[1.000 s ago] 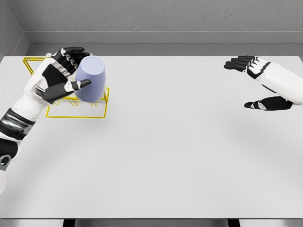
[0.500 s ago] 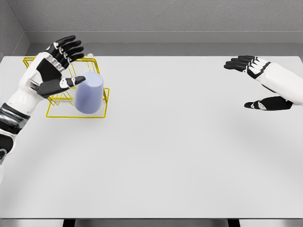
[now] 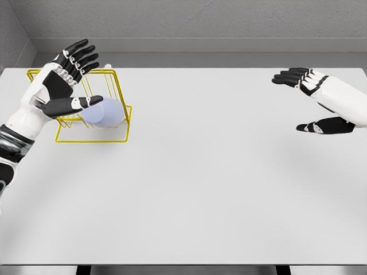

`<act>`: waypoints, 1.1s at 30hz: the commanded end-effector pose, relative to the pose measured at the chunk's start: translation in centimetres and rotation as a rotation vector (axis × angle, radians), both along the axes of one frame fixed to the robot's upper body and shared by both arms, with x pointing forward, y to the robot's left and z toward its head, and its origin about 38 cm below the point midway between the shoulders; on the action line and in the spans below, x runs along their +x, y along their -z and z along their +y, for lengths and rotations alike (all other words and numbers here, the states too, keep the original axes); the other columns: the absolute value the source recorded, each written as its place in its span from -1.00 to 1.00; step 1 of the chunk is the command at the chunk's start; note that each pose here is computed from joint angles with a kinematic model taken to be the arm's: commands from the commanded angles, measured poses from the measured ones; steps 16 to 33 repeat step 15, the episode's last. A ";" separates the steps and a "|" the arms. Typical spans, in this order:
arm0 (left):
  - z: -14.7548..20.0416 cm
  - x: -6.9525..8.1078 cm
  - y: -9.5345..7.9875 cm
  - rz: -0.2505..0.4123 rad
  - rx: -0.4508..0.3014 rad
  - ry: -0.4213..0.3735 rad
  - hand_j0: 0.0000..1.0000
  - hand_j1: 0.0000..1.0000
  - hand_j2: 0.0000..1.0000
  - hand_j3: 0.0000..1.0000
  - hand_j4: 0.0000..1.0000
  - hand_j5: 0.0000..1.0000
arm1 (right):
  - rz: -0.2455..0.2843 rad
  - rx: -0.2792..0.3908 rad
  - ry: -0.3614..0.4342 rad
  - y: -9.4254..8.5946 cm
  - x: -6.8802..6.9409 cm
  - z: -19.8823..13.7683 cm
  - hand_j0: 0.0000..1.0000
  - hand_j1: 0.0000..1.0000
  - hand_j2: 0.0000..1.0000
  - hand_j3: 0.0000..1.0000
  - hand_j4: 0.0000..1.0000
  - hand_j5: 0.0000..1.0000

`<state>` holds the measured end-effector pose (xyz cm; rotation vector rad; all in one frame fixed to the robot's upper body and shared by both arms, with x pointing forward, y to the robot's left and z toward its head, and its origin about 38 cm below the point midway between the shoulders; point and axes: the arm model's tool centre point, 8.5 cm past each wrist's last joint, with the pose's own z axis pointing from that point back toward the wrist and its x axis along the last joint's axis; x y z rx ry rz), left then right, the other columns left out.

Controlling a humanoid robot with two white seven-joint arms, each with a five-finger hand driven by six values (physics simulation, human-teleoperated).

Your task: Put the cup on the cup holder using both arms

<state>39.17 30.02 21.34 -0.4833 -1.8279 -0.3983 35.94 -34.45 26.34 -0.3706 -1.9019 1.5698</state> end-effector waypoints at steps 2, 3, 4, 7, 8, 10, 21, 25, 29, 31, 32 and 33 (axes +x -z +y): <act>-0.2 -0.1 -0.4 -0.011 -0.004 0.009 0.85 0.85 0.85 0.85 0.85 0.85 | 0.001 0.008 0.002 -0.1 0.0 -0.1 1.00 1.00 1.00 1.00 1.00 1.00; -0.4 -0.3 -0.6 -0.019 -0.007 0.016 0.91 0.91 0.91 0.91 0.91 0.91 | 0.001 0.008 0.002 -0.1 0.0 -0.1 1.00 1.00 1.00 1.00 1.00 1.00; -0.4 -0.4 -0.8 -0.025 0.001 0.020 1.00 1.00 1.00 1.00 1.00 1.00 | 0.001 0.008 0.002 -0.1 0.0 -0.1 1.00 1.00 1.00 1.00 1.00 1.00; 0.3 -0.8 -1.7 -0.071 0.021 0.019 1.00 1.00 1.00 1.00 1.00 1.00 | 0.001 0.008 0.002 -0.1 0.0 -0.1 1.00 1.00 1.00 1.00 1.00 1.00; 0.4 -0.9 -1.9 -0.079 0.026 0.016 1.00 1.00 1.00 1.00 1.00 1.00 | -0.001 0.007 0.001 -0.1 0.0 -0.1 1.00 1.00 1.00 1.00 1.00 1.00; 0.6 -0.9 -1.9 -0.078 0.032 0.015 1.00 1.00 1.00 1.00 1.00 1.00 | 0.001 0.008 0.002 -0.1 0.0 -0.1 1.00 1.00 1.00 1.00 1.00 1.00; 2.0 -1.5 -2.2 -0.133 0.044 -0.008 1.00 1.00 1.00 1.00 1.00 1.00 | 0.001 0.008 0.002 -0.1 0.0 -0.1 1.00 1.00 1.00 1.00 1.00 1.00; 2.0 -1.5 -2.2 -0.133 0.044 -0.008 1.00 1.00 1.00 1.00 1.00 1.00 | 0.001 0.008 0.002 -0.1 0.0 -0.1 1.00 1.00 1.00 1.00 1.00 1.00; 2.0 -1.5 -2.2 -0.133 0.044 -0.008 1.00 1.00 1.00 1.00 1.00 1.00 | 0.001 0.008 0.002 -0.1 0.0 -0.1 1.00 1.00 1.00 1.00 1.00 1.00; 2.0 -1.5 -2.2 -0.133 0.044 -0.008 1.00 1.00 1.00 1.00 1.00 1.00 | 0.001 0.008 0.002 -0.1 0.0 -0.1 1.00 1.00 1.00 1.00 1.00 1.00; 2.0 -1.5 -2.2 -0.133 0.044 -0.008 1.00 1.00 1.00 1.00 1.00 1.00 | 0.001 0.008 0.002 -0.1 0.0 -0.1 1.00 1.00 1.00 1.00 1.00 1.00; 2.0 -1.5 -2.2 -0.133 0.044 -0.008 1.00 1.00 1.00 1.00 1.00 1.00 | 0.001 0.008 0.002 -0.1 0.0 -0.1 1.00 1.00 1.00 1.00 1.00 1.00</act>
